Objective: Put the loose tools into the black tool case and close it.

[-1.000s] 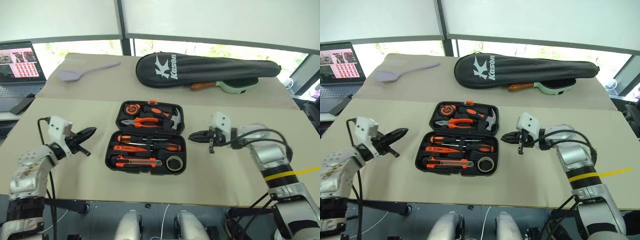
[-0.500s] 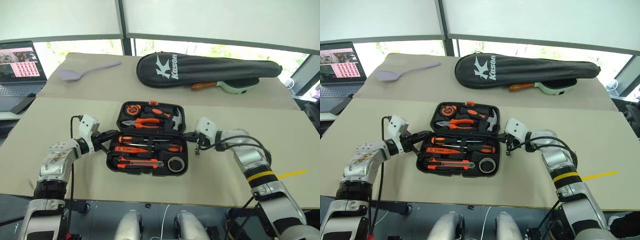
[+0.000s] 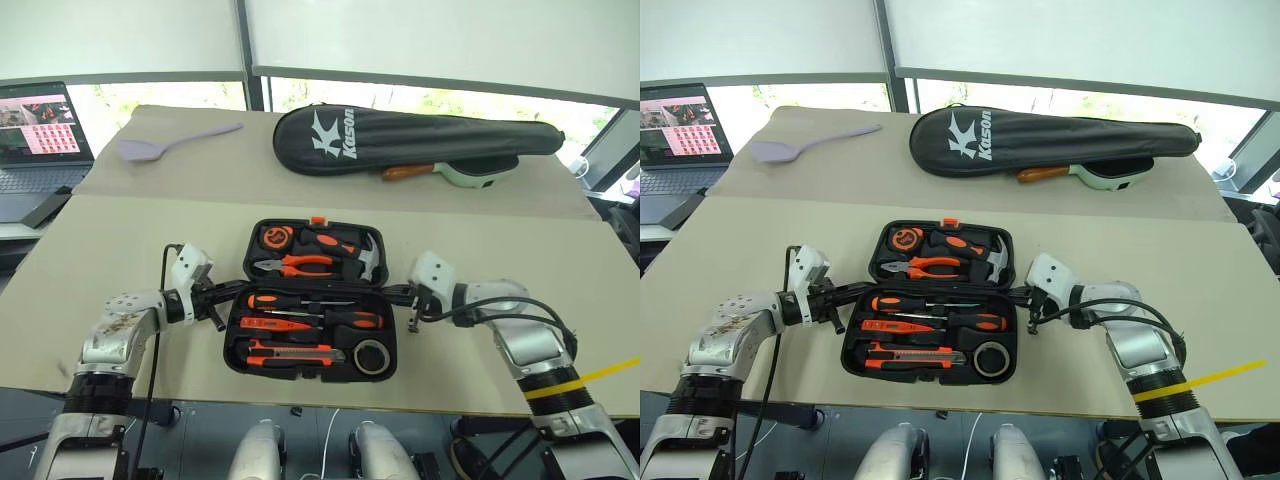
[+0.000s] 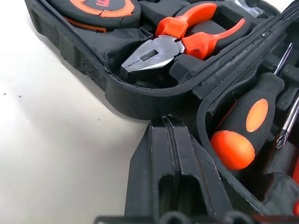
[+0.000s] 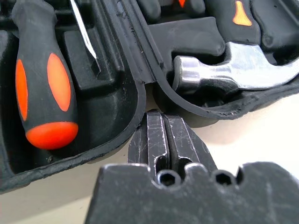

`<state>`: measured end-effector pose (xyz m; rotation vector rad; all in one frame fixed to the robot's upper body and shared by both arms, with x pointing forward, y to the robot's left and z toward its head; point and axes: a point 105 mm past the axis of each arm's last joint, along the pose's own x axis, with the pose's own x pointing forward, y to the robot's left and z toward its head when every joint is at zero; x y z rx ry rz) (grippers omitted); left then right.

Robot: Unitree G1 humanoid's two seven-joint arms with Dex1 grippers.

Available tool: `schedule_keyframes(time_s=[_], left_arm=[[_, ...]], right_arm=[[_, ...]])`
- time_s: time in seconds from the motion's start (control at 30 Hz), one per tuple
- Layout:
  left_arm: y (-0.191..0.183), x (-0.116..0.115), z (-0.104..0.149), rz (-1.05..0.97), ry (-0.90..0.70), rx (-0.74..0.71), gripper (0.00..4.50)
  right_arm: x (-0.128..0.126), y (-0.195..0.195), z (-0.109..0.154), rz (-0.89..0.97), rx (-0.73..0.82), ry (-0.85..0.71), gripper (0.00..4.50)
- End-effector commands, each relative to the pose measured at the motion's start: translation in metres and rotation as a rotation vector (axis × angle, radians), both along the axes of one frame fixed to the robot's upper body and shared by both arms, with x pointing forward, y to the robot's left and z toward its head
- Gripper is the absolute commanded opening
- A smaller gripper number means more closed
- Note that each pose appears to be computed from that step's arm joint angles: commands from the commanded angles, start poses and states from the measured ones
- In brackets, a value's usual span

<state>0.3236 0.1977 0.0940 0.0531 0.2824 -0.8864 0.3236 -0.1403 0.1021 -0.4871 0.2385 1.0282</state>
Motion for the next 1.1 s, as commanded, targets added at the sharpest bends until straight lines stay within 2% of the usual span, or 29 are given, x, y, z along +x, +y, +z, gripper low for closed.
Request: schedule_keyframes(time_s=[0.03, 0.07, 0.2, 0.27, 0.33, 0.37, 0.4, 0.47, 0.63, 0.83, 0.87, 0.93, 1.0, 1.1], left_arm=[[0.016, 0.000, 0.016, 0.055, 0.028, 0.084, 1.08], [0.020, -0.002, 0.017, 0.055, 0.055, 0.097, 1.35], [0.033, -0.010, 0.036, 0.072, 0.167, 0.062, 2.90], [0.035, -0.003, 0.043, 0.133, 0.220, 0.063, 3.54], [0.035, 0.004, 0.047, 0.178, 0.225, 0.095, 4.29], [0.027, 0.013, 0.056, 0.204, 0.227, 0.050, 4.31], [0.020, 0.018, 0.062, 0.219, 0.233, 0.015, 4.31], [0.011, 0.028, 0.064, 0.264, 0.269, -0.004, 4.31], [0.004, 0.039, 0.045, 0.343, 0.333, 0.052, 4.31], [-0.004, 0.040, 0.037, 0.345, 0.369, 0.076, 4.31], [-0.003, 0.042, 0.036, 0.359, 0.367, 0.081, 4.31], [-0.001, 0.044, 0.036, 0.374, 0.365, 0.084, 3.78], [-0.001, 0.045, 0.037, 0.372, 0.365, 0.081, 3.22], [-0.002, 0.046, 0.039, 0.369, 0.367, 0.073, 2.03]], right_arm=[[-0.001, -0.017, 0.031, -0.071, 0.090, 0.051, 0.84], [-0.003, -0.021, 0.033, -0.092, 0.093, 0.090, 1.11], [-0.009, -0.033, 0.039, -0.192, 0.094, 0.320, 2.56], [-0.005, -0.036, 0.041, -0.280, 0.044, 0.397, 3.17], [-0.001, -0.033, 0.046, -0.318, 0.058, 0.444, 3.92], [0.005, -0.029, 0.050, -0.351, 0.086, 0.477, 4.30], [0.009, -0.026, 0.052, -0.376, 0.103, 0.503, 4.45], [0.020, -0.023, 0.055, -0.423, 0.123, 0.519, 4.45], [0.046, -0.022, 0.052, -0.540, 0.120, 0.490, 4.45], [0.055, -0.013, 0.043, -0.540, 0.108, 0.521, 4.45], [0.056, -0.011, 0.040, -0.536, 0.098, 0.524, 4.21], [0.057, -0.007, 0.037, -0.530, 0.089, 0.535, 3.78], [0.056, -0.003, 0.034, -0.529, 0.078, 0.551, 3.11], [0.055, -0.005, 0.025, -0.548, 0.037, 0.570, 1.99]])
